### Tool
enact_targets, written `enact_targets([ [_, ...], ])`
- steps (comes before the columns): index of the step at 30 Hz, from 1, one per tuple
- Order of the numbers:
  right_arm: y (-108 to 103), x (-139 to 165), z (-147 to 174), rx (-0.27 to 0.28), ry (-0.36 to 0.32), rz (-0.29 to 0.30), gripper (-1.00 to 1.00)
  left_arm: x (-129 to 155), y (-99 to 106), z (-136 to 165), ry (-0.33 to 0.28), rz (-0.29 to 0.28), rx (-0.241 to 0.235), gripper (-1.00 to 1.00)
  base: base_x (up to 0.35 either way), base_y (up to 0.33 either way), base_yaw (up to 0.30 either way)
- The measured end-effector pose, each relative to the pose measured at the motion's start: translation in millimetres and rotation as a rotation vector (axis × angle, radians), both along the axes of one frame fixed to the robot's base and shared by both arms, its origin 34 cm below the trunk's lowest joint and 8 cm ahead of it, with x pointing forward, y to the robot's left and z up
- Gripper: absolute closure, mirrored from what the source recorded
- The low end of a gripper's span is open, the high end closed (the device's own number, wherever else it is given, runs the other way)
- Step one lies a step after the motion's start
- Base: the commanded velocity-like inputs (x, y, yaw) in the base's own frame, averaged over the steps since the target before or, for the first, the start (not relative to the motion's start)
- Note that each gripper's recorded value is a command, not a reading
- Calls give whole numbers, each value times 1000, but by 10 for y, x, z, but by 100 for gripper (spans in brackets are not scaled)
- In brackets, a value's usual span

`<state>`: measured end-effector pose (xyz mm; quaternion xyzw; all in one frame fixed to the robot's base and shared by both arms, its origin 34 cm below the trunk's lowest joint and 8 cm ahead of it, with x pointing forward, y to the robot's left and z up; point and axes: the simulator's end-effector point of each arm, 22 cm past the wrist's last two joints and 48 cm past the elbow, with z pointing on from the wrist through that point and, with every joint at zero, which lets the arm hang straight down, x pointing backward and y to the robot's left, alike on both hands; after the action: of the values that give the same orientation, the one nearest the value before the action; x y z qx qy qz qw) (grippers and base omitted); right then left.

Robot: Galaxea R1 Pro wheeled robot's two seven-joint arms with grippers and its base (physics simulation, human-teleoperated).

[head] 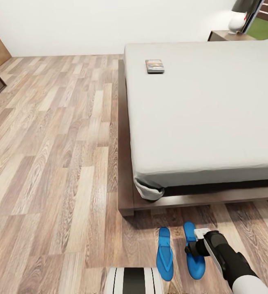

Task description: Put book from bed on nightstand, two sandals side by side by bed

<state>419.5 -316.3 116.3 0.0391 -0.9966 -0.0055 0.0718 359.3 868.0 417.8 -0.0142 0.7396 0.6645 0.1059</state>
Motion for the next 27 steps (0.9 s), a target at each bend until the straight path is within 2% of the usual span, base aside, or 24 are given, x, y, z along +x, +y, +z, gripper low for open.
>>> enact_targets([
  [14, -9, -130, -193, -1, 43, 0, 100, -54, 1, -170, 59, 1, 0, -100, 0, 0, 0],
  [27, 30, 113, -297, 9, -5, 7, 100, -119, 2, -263, 100, 1, 2, -100, 0, 0, 0],
])
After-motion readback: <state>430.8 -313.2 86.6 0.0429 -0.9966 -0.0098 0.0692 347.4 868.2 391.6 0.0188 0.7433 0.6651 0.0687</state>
